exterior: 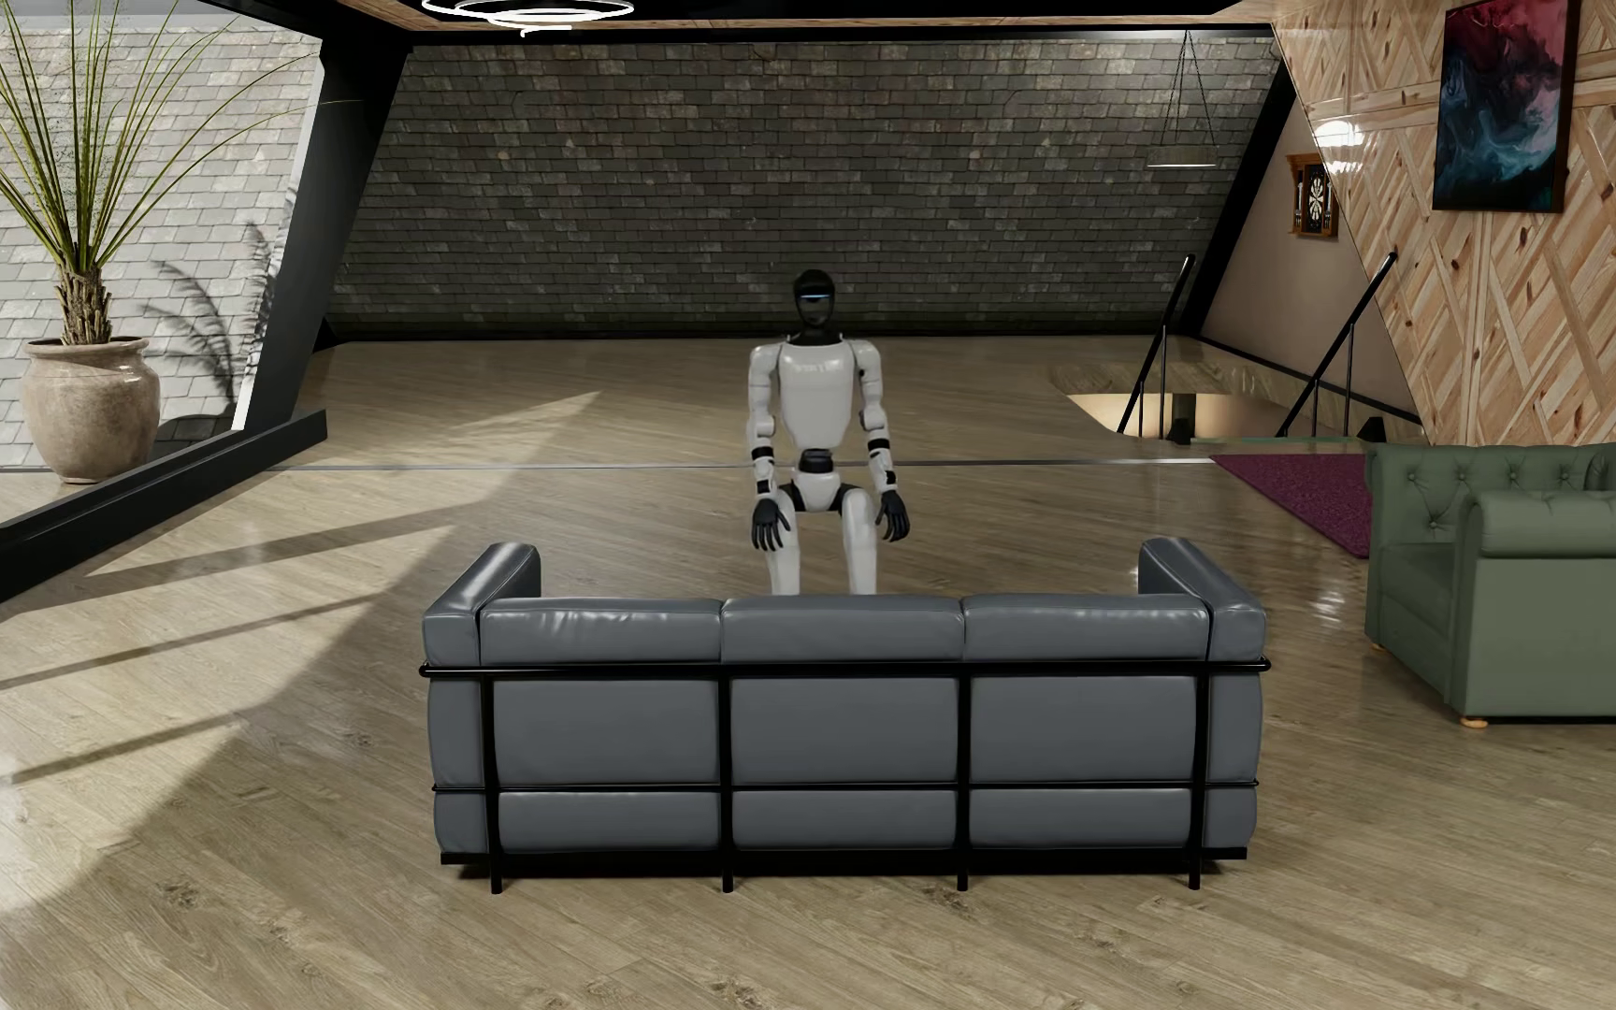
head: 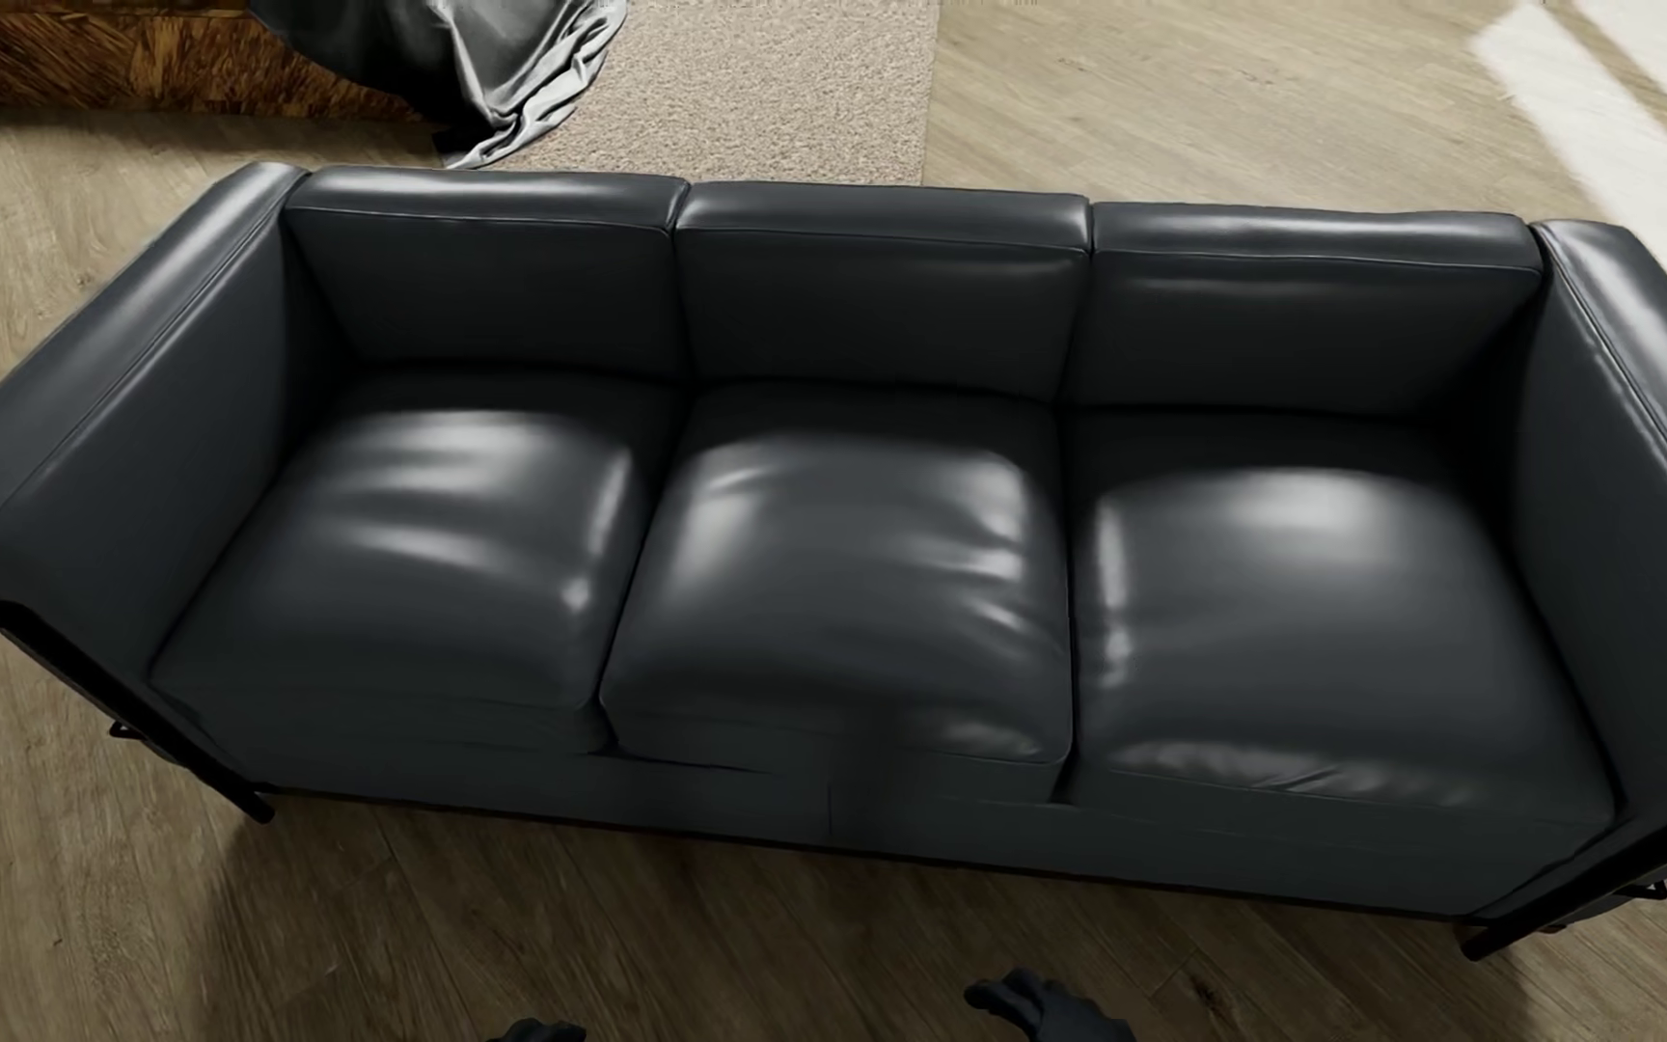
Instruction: Head to the dark sofa
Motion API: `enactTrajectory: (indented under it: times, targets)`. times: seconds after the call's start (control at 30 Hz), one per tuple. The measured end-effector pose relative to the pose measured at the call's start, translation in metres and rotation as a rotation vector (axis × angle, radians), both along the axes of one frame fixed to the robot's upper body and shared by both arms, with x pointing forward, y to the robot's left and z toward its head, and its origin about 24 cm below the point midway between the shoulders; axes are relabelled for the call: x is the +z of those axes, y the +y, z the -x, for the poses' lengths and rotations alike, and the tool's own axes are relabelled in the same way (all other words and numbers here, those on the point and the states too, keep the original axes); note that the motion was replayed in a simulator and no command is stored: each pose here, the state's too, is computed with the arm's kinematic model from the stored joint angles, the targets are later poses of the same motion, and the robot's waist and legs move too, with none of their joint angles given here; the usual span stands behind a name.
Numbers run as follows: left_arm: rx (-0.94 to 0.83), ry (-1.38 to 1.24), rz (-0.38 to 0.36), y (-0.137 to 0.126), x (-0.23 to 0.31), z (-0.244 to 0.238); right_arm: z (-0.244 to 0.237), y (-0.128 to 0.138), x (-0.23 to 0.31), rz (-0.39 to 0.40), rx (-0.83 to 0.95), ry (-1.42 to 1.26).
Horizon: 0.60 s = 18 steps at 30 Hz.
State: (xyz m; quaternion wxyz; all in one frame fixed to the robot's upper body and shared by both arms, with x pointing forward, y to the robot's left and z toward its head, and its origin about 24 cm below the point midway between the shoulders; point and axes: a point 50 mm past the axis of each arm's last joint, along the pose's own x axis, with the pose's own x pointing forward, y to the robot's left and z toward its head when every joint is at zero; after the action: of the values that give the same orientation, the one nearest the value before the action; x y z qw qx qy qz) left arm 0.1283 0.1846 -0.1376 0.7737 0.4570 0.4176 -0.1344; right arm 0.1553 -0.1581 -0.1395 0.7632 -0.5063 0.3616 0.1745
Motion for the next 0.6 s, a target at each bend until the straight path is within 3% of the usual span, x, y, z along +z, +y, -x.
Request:
enactTrajectory:
  times: [0.1,0.27,0.6]
  targets:
    - [-0.035,0.027,-0.001,-0.006,-0.003,-0.002,0.016,-0.007,-0.005,0.021,-0.063,0.017]
    - [-0.008,-0.023,0.015,-0.008,0.0,-0.01,0.036,-0.008,-0.011,0.161,-0.084,0.019]
    - [-0.012,0.065,-0.026,0.0,-0.008,0.002,-0.015,0.012,0.016,0.014,-0.041,-0.192]
